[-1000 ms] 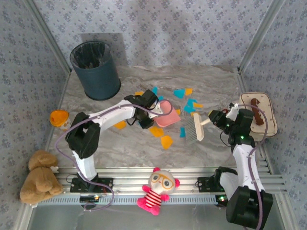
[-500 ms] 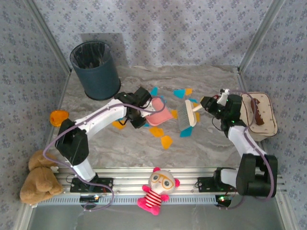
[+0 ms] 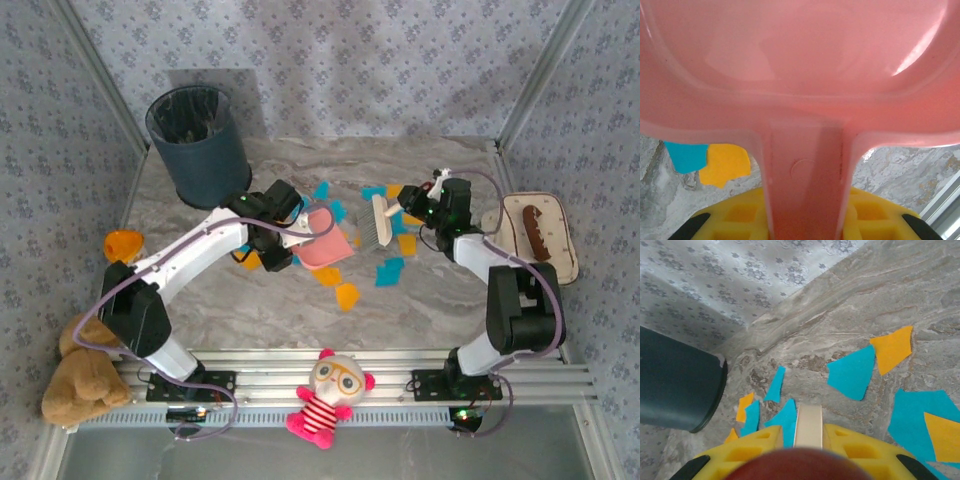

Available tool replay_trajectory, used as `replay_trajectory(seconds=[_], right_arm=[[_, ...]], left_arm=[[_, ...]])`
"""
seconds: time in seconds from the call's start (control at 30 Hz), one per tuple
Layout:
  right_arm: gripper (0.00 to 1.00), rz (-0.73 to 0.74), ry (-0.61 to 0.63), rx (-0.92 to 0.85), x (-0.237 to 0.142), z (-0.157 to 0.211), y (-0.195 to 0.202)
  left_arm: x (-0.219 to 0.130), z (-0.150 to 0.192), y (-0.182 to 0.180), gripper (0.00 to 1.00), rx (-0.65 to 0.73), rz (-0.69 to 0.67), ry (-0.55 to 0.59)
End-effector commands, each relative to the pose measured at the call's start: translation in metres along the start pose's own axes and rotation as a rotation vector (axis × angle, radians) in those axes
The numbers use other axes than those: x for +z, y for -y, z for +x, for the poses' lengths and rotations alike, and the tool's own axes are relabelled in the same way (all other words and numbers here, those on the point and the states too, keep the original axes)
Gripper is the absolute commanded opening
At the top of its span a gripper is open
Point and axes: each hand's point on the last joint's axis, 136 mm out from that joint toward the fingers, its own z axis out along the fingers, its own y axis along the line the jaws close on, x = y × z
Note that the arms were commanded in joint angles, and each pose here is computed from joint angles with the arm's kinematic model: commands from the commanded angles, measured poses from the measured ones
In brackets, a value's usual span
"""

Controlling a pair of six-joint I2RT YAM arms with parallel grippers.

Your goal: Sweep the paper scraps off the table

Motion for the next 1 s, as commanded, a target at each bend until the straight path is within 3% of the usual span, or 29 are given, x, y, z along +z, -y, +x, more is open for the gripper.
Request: replay_trajectory(seconds=[0.0, 0.23, 0.37, 0.63, 0.97], right_arm=[[0.00, 0.010, 0.072, -0.011, 0.006, -0.017, -0.004], [0.00, 0.112, 0.042, -0.039, -0.001, -0.003, 0.016], [0.00, 0.195, 0.031, -0.074, -0.017, 0.005, 0.028], [0.00, 0.337, 0.029, -0.143, -0.054, 0.013, 0.039], [0.00, 0.185, 0.093, -0.251, -0.082, -0.010, -0.016]], left_arm=[[-0.006, -0.004, 0.012, 0.00, 0.034, 0.048, 0.016], [0.007, -0.004, 0.030, 0.00, 0.106, 0.100, -0.056], [0.011, 0.001, 0.041, 0.00, 0.196, 0.118, -0.078], [0.014, 0.005, 0.048, 0.00, 0.235, 0.139, -0.087], [0.018, 0.001, 0.052, 0.00, 0.260, 0.146, -0.090]])
